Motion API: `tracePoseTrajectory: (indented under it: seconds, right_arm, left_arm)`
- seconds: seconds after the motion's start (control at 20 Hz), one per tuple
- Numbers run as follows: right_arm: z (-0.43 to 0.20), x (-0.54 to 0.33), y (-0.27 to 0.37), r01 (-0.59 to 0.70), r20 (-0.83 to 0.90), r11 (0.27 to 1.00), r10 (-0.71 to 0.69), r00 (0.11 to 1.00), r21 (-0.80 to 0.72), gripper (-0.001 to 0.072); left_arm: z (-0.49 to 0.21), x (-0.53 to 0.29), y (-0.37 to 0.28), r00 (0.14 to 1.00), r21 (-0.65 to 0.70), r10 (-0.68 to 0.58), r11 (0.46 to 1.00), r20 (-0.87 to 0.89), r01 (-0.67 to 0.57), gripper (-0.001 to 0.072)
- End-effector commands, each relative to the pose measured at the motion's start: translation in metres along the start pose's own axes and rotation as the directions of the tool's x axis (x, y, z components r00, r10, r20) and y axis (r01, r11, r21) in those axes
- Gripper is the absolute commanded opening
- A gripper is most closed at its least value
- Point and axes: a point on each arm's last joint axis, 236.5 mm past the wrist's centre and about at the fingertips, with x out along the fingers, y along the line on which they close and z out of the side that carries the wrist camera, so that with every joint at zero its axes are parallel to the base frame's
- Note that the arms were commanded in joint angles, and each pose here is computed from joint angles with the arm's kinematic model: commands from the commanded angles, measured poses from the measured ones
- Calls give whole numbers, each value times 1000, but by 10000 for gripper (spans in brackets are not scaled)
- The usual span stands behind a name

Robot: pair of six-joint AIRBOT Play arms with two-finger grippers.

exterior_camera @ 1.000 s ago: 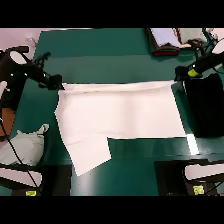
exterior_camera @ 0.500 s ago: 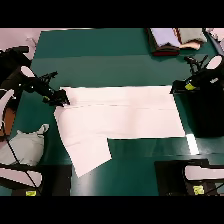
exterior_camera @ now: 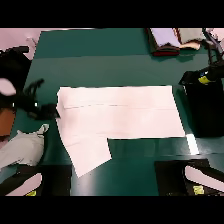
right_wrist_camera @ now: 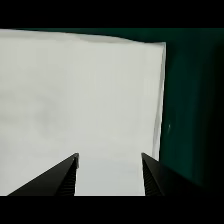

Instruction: Fold the shirts.

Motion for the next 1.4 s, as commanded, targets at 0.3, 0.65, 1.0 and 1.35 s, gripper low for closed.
tracePoseTrajectory:
  seconds: [0.3,0.65,1.0,1.35]
  right_arm:
    - [7,-23,11,-19,71,1000,19,997,-8,452]
    - [7,-23,11,-19,72,1000,20,997,-10,452]
    - [4,-23,12,-20,60,1000,21,998,-10,451]
    - [-129,7,-61,43,-247,963,25,969,266,454]
  left_arm:
    - [-137,63,-22,970,-187,-202,967,-134,176,354]
    - [-129,77,-16,978,-216,-195,961,-73,175,355]
    - [-124,83,-45,939,-193,-342,923,-17,333,21]
    - [-95,53,-54,943,-93,-331,938,33,333,20]
